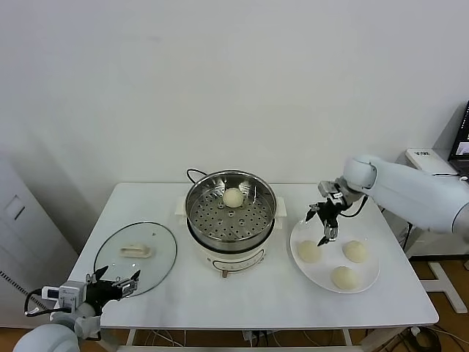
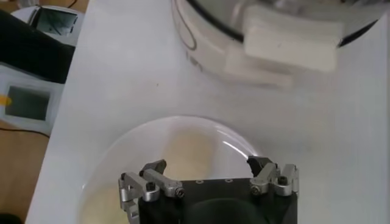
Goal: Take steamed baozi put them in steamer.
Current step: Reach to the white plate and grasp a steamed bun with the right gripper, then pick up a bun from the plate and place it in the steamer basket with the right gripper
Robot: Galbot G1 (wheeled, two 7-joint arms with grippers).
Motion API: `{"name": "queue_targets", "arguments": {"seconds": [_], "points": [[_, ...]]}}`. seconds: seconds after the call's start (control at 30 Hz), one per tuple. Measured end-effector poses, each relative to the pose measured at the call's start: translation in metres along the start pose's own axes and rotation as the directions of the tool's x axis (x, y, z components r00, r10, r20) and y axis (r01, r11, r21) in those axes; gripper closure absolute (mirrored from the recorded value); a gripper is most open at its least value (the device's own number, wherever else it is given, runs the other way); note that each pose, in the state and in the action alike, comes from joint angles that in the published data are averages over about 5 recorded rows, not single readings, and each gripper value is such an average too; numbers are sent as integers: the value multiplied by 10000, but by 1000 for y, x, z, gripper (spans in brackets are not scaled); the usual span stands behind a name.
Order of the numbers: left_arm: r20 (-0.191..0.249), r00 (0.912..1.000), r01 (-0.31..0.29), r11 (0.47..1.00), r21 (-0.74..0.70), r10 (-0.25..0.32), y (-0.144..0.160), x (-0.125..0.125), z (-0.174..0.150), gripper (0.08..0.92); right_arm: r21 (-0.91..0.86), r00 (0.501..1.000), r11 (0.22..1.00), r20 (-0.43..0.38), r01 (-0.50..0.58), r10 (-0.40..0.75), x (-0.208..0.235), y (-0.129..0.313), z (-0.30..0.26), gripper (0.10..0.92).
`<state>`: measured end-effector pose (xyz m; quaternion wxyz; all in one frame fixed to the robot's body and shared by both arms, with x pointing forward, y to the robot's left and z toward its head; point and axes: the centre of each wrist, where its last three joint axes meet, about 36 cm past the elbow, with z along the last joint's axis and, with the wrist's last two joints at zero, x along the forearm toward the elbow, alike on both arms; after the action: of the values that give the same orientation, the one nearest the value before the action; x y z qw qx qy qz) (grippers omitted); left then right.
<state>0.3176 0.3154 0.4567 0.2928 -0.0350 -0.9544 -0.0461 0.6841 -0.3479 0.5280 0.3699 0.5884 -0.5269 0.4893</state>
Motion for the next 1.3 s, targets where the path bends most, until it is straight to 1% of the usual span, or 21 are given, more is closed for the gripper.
{"name": "queue_targets", "arguments": {"seconds": [0.33, 0.57, 0.67, 0.77, 1.03, 1.3], "points": [[-54, 10000, -42, 10000, -5, 42, -2, 1, 1, 177, -211, 9998, 9997, -68, 159, -160, -42, 14, 9, 200], [-60, 10000, -47, 10000, -34, 47, -3, 1, 0, 177, -323, 9999, 9995, -91, 74, -77, -62, 19, 13, 211], [-58, 10000, -59, 10000, -42, 59, -4, 2, 0, 177, -394, 10000, 9992, -81, -23, 20, -67, 20, 15, 244], [-43, 10000, -76, 10000, -44, 76, -4, 2, -1, 177, -465, 9999, 9989, -64, -108, 105, -70, 20, 16, 296], [-28, 10000, -96, 9999, -37, 96, -5, 3, -1, 177, -574, 9998, 9982, -52, -171, 168, -73, 20, 17, 497], [-59, 10000, -78, 10000, -11, 78, -6, 3, -1, 177, -526, 10000, 9986, -10, -94, 94, -75, 19, 15, 580]]}}
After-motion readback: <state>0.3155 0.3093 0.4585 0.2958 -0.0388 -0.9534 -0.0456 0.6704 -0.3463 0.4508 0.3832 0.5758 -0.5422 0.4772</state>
